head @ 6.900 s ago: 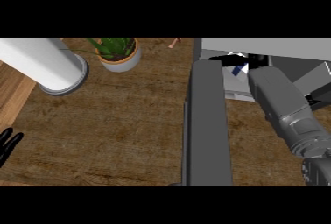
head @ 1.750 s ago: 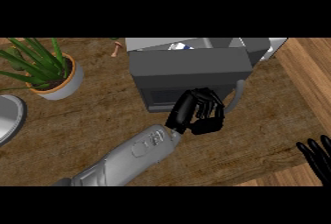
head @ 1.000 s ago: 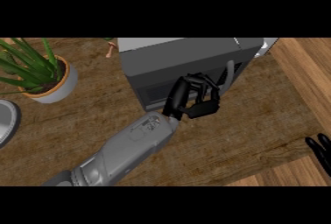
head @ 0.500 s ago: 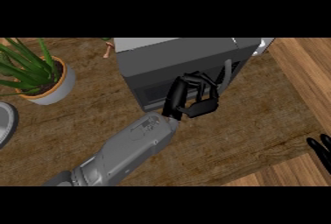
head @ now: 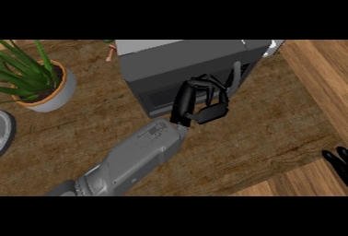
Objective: Pick up the milk, place it into the microwave and close the microwave
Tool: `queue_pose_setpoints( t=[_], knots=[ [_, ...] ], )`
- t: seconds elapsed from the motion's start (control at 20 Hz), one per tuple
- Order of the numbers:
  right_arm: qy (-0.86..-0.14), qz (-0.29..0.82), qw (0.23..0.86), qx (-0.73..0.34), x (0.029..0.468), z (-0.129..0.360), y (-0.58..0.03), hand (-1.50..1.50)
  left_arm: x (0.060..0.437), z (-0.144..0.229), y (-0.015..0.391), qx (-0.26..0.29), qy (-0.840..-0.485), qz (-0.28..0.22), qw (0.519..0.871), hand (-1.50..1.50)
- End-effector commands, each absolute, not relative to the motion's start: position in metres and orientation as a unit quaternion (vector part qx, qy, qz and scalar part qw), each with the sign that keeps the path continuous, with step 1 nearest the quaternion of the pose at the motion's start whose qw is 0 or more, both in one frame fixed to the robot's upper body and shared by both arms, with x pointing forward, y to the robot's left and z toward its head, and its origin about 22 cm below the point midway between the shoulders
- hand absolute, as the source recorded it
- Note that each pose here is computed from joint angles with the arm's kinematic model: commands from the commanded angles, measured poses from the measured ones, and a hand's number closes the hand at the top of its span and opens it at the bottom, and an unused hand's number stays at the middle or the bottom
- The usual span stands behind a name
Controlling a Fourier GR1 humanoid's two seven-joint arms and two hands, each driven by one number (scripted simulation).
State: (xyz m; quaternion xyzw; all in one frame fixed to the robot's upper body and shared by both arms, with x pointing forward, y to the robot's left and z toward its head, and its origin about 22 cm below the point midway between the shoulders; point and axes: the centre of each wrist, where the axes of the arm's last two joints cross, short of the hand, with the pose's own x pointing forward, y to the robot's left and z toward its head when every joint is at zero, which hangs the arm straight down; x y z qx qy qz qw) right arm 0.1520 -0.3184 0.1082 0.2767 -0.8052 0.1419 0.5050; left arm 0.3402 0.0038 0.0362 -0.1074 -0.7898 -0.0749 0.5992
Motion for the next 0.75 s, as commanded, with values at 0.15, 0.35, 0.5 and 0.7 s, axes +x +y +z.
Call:
queue_pose_setpoints(
  t=[0.15,0.35,0.5,0.7],
  knots=[
    [-0.801,0.152,0.5,0.29,0.153,0.114,-0.316,-1.5,0.362,0.039,0.014,-0.071,-0.788,-0.05,0.609,1.5],
    [-0.8,0.158,0.5,0.291,0.152,0.117,-0.316,-1.5,0.361,0.037,0.014,-0.069,-0.793,-0.045,0.604,1.5],
    [-0.802,0.158,0.494,0.296,0.153,0.12,-0.315,-1.5,0.361,0.038,0.013,-0.066,-0.796,-0.042,0.6,1.5],
    [-0.797,0.166,0.499,0.299,0.151,0.122,-0.315,-1.5,0.362,0.035,0.015,-0.065,-0.798,-0.039,0.597,1.5]
  ],
)
